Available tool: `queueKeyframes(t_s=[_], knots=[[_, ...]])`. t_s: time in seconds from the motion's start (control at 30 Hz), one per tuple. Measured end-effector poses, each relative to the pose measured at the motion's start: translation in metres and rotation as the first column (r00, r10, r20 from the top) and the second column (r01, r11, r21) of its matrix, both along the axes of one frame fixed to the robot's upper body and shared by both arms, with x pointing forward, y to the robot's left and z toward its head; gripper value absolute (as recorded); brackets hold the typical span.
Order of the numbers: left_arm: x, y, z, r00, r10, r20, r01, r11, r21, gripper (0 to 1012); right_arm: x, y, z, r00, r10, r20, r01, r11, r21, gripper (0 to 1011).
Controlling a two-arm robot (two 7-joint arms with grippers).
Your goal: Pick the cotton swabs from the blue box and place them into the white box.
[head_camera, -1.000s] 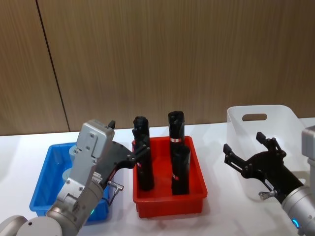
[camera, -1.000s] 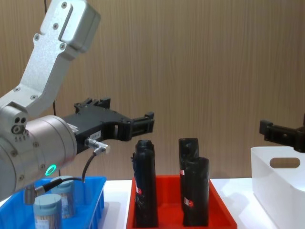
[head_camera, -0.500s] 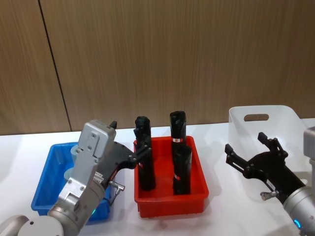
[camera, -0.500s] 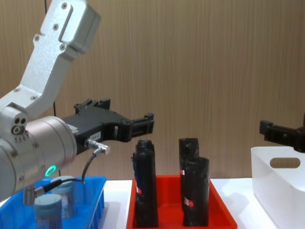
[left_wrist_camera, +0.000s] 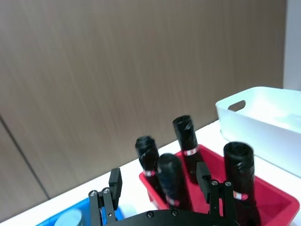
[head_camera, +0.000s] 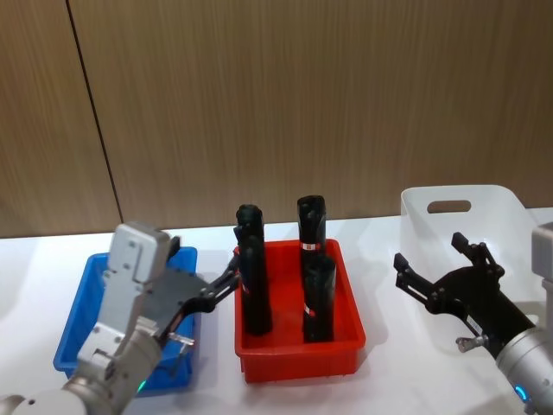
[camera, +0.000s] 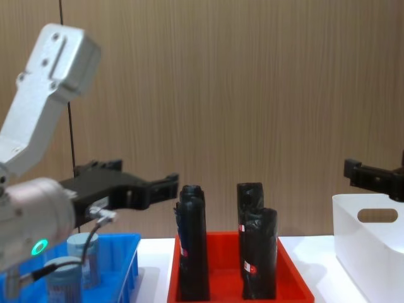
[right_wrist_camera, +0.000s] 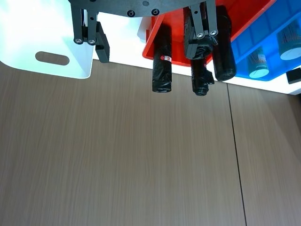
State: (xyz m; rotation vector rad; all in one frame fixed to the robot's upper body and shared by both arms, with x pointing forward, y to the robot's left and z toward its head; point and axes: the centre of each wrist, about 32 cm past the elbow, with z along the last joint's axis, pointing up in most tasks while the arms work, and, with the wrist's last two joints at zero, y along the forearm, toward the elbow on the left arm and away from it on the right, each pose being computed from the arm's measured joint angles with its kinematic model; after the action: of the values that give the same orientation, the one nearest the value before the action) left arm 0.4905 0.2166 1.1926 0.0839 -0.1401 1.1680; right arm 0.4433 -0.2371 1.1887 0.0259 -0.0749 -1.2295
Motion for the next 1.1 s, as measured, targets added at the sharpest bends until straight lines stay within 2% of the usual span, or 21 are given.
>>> queueKeyframes(t_s=[0.27, 0.43, 0.53, 0.57, 0.67, 0.83, 1.1], knots=[[-0.0062, 0.0149, -0.0053, 0.9952, 0.075, -0.063, -0.077, 0.9965, -0.032, 1004, 0.0, 0.0, 0.0, 1.0, 0.0, 0.0, 0.0, 1.0, 0.0, 1002], [-0.0082, 0.0239, -0.0055, 0.988, 0.114, -0.105, -0.118, 0.9922, -0.039, 1004, 0.0, 0.0, 0.0, 1.0, 0.0, 0.0, 0.0, 1.0, 0.0, 1002], [-0.0081, 0.0308, -0.005, 0.9799, 0.138, -0.143, -0.145, 0.9887, -0.038, 1004, 0.0, 0.0, 0.0, 1.0, 0.0, 0.0, 0.0, 1.0, 0.0, 1002], [-0.0081, 0.0308, -0.005, 0.9799, 0.138, -0.143, -0.145, 0.9887, -0.038, 1004, 0.0, 0.0, 0.0, 1.0, 0.0, 0.0, 0.0, 1.0, 0.0, 1002], [-0.0062, 0.0374, -0.0063, 0.9704, 0.158, -0.182, -0.167, 0.9854, -0.034, 1004, 0.0, 0.0, 0.0, 1.0, 0.0, 0.0, 0.0, 1.0, 0.0, 1002], [-0.0017, 0.045, -0.0082, 0.9582, 0.18, -0.223, -0.191, 0.9811, -0.03, 1004, 0.0, 0.0, 0.0, 1.0, 0.0, 0.0, 0.0, 1.0, 0.0, 1002], [0.0109, 0.0566, -0.0144, 0.9329, 0.203, -0.298, -0.222, 0.9744, -0.032, 1004, 0.0, 0.0, 0.0, 1.0, 0.0, 0.0, 0.0, 1.0, 0.0, 1002]])
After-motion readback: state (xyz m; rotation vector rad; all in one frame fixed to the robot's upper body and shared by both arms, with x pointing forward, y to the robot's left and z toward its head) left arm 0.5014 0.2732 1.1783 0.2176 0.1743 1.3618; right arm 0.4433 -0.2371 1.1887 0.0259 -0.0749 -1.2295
